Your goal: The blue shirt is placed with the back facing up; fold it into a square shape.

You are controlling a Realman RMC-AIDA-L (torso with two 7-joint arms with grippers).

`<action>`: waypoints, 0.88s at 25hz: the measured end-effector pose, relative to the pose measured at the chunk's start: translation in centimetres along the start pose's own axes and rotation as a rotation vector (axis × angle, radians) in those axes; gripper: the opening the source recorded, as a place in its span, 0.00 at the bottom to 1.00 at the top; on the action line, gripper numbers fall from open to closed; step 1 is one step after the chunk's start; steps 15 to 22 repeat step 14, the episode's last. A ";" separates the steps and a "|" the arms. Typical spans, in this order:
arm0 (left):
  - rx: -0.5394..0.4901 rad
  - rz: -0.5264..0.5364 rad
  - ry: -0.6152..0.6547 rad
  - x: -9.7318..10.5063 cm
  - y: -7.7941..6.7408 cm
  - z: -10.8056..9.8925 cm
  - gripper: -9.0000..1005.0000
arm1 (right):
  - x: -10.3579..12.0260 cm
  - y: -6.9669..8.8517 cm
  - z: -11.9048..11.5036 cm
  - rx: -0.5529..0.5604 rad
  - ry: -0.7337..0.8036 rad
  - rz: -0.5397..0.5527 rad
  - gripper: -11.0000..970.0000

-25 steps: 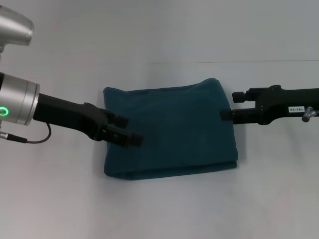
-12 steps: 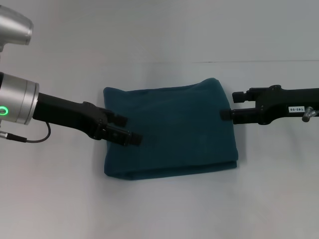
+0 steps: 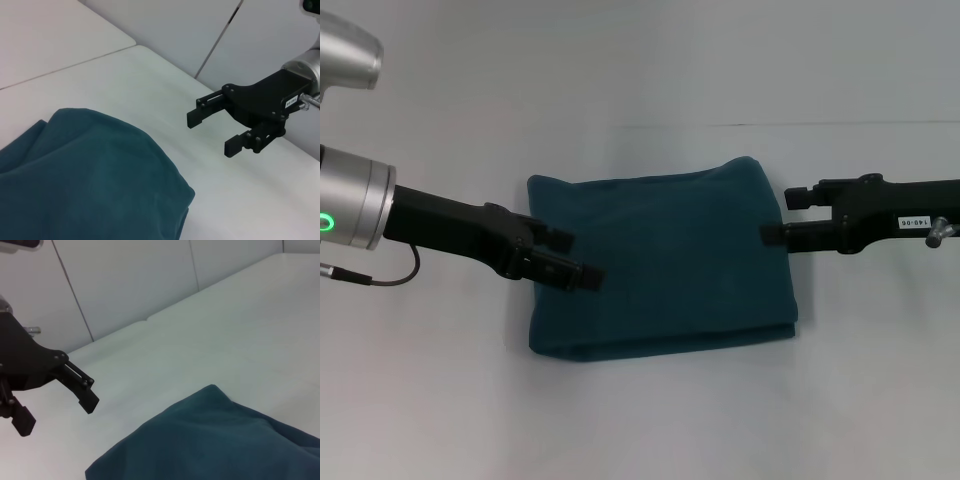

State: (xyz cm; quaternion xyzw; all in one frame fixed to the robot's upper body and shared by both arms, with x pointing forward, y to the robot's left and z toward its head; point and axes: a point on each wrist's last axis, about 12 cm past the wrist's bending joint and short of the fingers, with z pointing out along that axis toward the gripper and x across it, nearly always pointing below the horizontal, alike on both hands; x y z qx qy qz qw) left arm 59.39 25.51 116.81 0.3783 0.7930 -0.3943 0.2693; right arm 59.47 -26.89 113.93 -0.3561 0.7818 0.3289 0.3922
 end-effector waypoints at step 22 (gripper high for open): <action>0.000 -0.002 -0.002 0.2 0.0 -0.1 0.92 | 0.1 0.0 0.0 -0.002 0.005 0.001 0.82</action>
